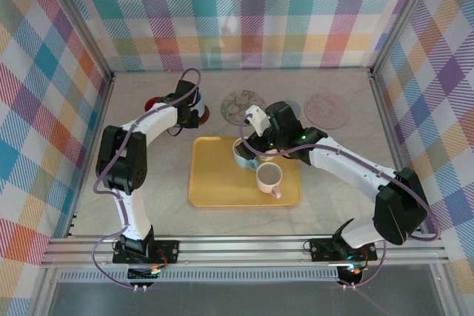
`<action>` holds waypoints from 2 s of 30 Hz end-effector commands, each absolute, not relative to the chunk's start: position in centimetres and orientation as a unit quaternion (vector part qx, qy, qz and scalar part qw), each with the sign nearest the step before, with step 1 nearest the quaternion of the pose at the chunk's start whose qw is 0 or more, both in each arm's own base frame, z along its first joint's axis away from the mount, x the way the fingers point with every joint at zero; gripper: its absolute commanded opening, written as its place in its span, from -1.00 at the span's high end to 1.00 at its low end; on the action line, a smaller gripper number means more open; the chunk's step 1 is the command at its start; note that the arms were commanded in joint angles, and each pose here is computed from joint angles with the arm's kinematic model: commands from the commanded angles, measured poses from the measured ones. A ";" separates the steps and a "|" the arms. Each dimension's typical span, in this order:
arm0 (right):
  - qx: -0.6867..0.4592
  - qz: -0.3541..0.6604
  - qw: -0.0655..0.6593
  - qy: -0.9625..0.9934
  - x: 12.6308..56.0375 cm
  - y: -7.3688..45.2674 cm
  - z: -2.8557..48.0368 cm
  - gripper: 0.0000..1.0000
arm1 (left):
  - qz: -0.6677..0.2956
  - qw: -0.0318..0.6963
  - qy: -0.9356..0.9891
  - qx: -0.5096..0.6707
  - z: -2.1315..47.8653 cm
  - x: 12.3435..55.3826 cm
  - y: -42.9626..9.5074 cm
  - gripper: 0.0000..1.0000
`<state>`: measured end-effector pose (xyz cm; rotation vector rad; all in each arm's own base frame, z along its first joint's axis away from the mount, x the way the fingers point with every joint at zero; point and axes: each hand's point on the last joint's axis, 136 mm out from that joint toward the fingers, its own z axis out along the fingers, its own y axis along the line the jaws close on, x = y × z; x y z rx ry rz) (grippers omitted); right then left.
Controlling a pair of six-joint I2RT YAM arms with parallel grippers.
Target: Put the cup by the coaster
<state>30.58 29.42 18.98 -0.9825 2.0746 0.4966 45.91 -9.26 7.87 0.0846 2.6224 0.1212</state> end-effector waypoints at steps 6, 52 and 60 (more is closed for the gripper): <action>-0.386 0.194 0.406 0.805 31.2 29.8 20.2 -0.97 | 0.031 0.290 0.956 0.016 8.9 47.8 -9.5 1.00; -0.387 0.191 0.405 0.806 30.7 29.4 20.2 -0.97 | 0.055 0.279 0.958 0.024 10.0 47.2 -8.7 0.04; -0.390 0.193 0.411 0.801 30.6 29.4 20.9 -0.98 | 0.042 0.295 0.954 0.015 13.5 46.6 -8.8 -0.32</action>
